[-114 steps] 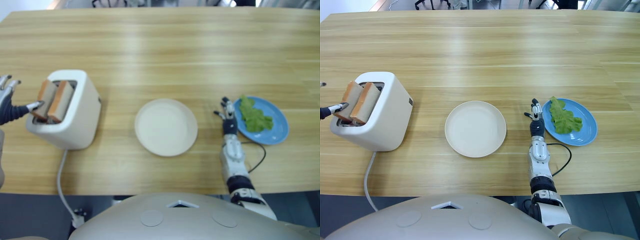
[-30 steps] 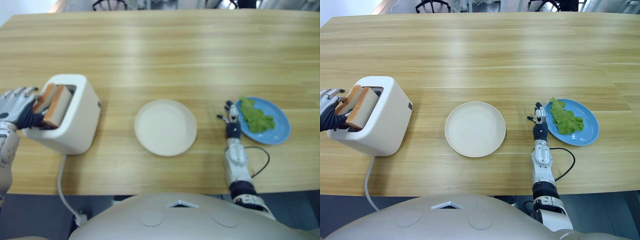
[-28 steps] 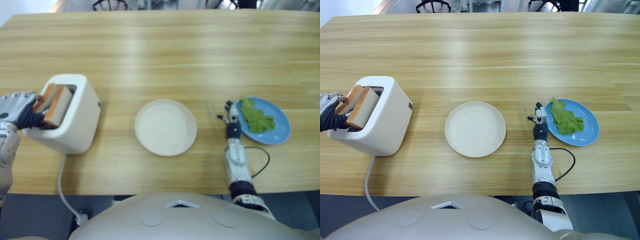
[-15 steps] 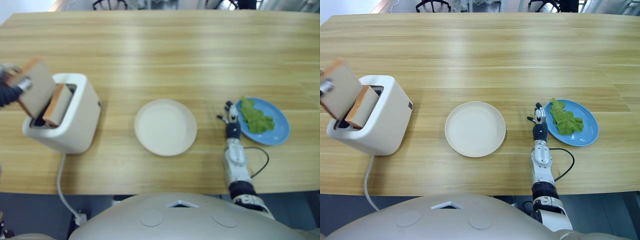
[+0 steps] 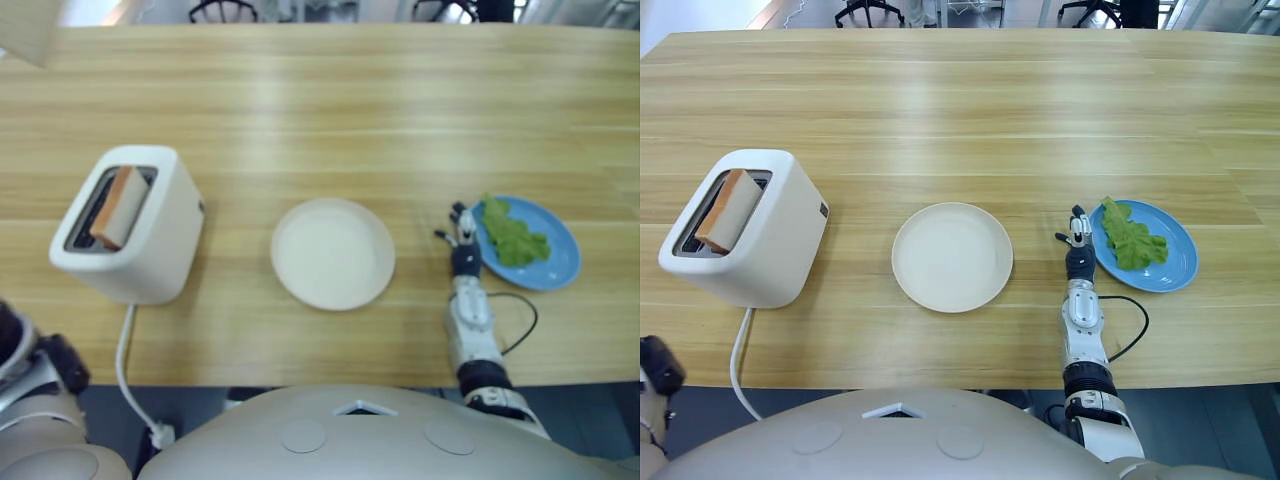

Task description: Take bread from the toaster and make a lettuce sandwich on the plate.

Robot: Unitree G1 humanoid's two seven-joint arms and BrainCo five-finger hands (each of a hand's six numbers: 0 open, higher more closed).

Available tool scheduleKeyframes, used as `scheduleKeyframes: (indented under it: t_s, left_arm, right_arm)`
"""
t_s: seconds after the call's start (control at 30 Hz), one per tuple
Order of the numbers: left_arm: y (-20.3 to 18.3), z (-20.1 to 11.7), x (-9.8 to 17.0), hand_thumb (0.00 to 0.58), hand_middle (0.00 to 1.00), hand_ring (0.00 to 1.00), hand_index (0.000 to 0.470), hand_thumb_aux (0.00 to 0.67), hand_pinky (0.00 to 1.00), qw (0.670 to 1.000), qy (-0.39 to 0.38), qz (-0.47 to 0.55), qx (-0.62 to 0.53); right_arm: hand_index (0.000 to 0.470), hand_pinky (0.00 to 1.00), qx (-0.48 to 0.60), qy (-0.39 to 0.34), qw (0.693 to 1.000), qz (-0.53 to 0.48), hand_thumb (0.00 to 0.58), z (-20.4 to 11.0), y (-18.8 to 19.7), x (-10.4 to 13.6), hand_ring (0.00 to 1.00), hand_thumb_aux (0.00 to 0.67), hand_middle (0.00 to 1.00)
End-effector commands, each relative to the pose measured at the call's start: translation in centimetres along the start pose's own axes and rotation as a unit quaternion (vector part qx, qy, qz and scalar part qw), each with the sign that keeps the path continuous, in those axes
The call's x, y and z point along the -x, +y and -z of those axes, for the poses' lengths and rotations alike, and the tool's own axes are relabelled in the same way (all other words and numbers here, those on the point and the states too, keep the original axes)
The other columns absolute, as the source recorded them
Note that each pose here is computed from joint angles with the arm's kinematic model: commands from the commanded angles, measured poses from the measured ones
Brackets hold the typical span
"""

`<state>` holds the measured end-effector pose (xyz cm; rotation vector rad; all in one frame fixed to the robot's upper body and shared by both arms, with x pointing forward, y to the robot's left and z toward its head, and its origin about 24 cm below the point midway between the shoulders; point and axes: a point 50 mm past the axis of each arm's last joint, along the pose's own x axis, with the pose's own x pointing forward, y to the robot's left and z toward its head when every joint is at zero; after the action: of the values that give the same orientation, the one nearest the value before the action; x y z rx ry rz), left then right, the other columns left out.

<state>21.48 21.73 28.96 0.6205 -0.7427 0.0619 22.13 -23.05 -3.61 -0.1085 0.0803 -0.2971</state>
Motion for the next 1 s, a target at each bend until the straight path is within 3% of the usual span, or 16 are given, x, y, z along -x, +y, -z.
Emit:
scheduleKeyframes:
  t_s: [0.03, 0.17, 0.3, 0.63, 0.8, 1.0]
  left_arm:
    - [-10.2, 1.7, 1.4, 0.580, 1.00, 1.00, 0.460, 0.670, 1.00, 0.971, 0.059, 0.194, 0.129]
    - [-18.0, 3.9, 4.1, 0.580, 1.00, 1.00, 0.460, 0.670, 1.00, 0.935, 0.083, 0.325, 0.113]
    - [-21.8, 7.3, 6.2, 0.580, 1.00, 1.00, 0.460, 0.670, 1.00, 0.910, 0.115, 0.394, 0.063]
    - [-26.4, 12.1, 9.3, 0.580, 1.00, 1.00, 0.460, 0.670, 1.00, 0.846, 0.158, 0.509, 0.018]
    - [-27.5, 12.8, 11.3, 0.580, 1.00, 1.00, 0.460, 0.670, 1.00, 0.803, 0.171, 0.570, 0.040]
    - [-27.5, 12.5, 12.1, 0.580, 1.00, 1.00, 0.460, 0.670, 1.00, 0.779, 0.153, 0.607, 0.039]
  right_arm:
    - [0.000, 0.00, 0.009, 0.036, 0.999, -0.012, 0.000, 1.2, 0.2, 0.6, 0.00, 0.000, 0.00]
    - [0.000, 0.00, 0.010, 0.037, 0.999, -0.012, 0.000, 1.2, 0.1, 0.8, 0.00, 0.000, 0.00]
    - [0.000, 0.00, 0.012, 0.034, 0.999, -0.008, 0.000, 1.0, -0.3, 0.9, 0.00, 0.000, 0.00]
    - [0.000, 0.00, 0.012, 0.032, 0.999, -0.001, 0.000, 0.7, -0.7, 1.4, 0.00, 0.000, 0.00]
    - [0.000, 0.00, 0.013, 0.035, 0.999, 0.002, 0.000, 0.8, -1.0, 1.5, 0.00, 0.000, 0.00]
    - [0.000, 0.00, 0.014, 0.035, 0.999, 0.001, 0.000, 0.7, -0.8, 1.6, 0.00, 0.000, 0.00]
